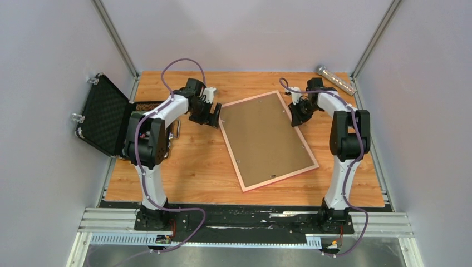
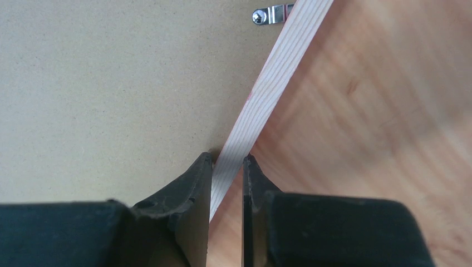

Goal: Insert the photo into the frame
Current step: Adjust the photo frame at the center of the board, then install the photo frame at the center of the board.

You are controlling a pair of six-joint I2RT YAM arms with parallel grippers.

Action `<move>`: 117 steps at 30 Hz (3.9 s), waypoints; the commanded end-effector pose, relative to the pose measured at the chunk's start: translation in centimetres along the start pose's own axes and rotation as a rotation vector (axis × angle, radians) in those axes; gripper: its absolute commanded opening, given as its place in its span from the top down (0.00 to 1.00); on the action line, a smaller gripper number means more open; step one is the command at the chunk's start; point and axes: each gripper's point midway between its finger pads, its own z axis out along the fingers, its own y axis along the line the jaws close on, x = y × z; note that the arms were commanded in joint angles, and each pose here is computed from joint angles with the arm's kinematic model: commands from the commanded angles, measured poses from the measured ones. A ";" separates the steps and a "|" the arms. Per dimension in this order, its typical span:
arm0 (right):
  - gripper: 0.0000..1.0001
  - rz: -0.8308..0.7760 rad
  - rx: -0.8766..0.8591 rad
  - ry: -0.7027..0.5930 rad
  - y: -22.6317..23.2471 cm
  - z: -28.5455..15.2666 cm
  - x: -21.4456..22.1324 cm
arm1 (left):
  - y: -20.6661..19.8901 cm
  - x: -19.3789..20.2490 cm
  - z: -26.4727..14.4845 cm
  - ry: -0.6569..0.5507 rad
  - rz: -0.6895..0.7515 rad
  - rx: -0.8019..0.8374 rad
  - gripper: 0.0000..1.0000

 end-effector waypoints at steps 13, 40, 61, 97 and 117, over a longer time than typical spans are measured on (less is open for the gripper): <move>1.00 -0.627 -0.101 0.017 2.5 5.7 -5.4 | 1.5 -3.9 -1.7 -0.093 0.149 -0.062 0.06; 1.00 -0.710 -0.215 -0.207 10.6 6.8 -9.4 | 1.7 -2.1 1.6 -0.017 0.118 -0.010 0.15; 1.00 -0.484 -0.162 -0.222 10.4 6.6 -10.3 | 2.2 -5.1 3.8 -0.068 0.039 -0.045 0.32; 1.00 -0.412 -0.078 -0.185 8.7 7.3 -10.2 | 2.8 -2.9 3.8 -0.059 -0.070 -0.121 0.68; 1.00 -0.374 -0.056 -0.159 7.9 8.2 -9.8 | 2.0 -4.8 1.8 -0.097 -0.024 -0.101 0.27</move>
